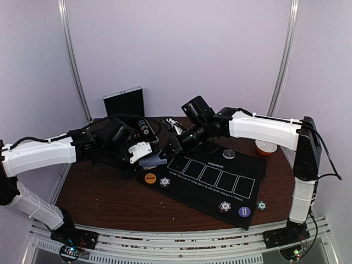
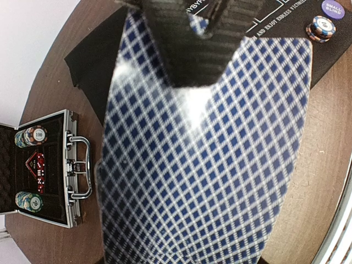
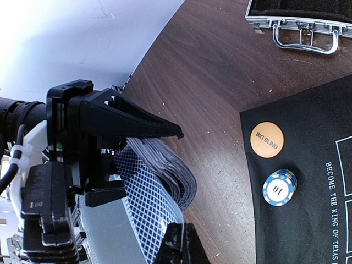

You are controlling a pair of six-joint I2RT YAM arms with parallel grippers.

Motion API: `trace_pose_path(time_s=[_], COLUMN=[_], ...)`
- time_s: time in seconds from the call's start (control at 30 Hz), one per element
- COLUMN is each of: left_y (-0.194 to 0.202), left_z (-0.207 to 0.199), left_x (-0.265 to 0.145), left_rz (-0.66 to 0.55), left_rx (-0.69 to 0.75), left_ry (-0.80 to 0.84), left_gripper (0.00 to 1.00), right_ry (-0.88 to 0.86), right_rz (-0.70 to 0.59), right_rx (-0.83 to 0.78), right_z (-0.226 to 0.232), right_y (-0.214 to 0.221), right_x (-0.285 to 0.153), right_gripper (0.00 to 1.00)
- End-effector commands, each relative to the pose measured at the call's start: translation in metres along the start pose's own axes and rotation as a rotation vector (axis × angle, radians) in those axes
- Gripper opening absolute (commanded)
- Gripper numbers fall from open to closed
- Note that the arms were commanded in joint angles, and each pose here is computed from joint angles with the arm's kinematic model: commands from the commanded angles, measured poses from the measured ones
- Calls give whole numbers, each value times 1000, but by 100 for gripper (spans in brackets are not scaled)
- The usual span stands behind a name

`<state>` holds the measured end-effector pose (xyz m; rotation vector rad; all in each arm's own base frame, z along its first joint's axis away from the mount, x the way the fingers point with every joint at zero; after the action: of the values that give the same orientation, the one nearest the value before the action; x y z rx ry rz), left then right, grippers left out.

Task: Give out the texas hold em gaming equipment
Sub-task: Pick up the poker card from the face-down deck piles, then distribute the poker card in the big blind area.

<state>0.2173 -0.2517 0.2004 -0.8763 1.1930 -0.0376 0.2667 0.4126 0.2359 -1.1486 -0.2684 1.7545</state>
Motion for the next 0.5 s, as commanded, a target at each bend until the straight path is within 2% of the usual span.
trace_pose_path(time_s=[0.0, 0.3, 0.47], left_y=[-6, -1, -2], left_z=[4, 15, 20], left_x=[2, 10, 9], left_rz=[-41, -21, -35], left_rx=[-21, -98, -122], left_ry=[-19, -60, -77], left_gripper=[47, 47, 47], right_ry=[8, 85, 113], right_rz=[-69, -165, -230], right_rx=[-58, -33, 21], right_z=[15, 0, -14], right_y=[-20, -30, -31], right_x=[-37, -89, -101], right_gripper=[0, 0, 0])
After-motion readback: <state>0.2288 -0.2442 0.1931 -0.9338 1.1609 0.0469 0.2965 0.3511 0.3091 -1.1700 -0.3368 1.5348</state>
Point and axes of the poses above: each gripper's point midway between its finger pads, its own x axis out along the fingers, its own z axis along the line the jaws close on, y = z × x, the point moved 5 cm from there along -x, back along the fingers, and after that the axes turned 15 degrees about -x, right-handed, at the moved point
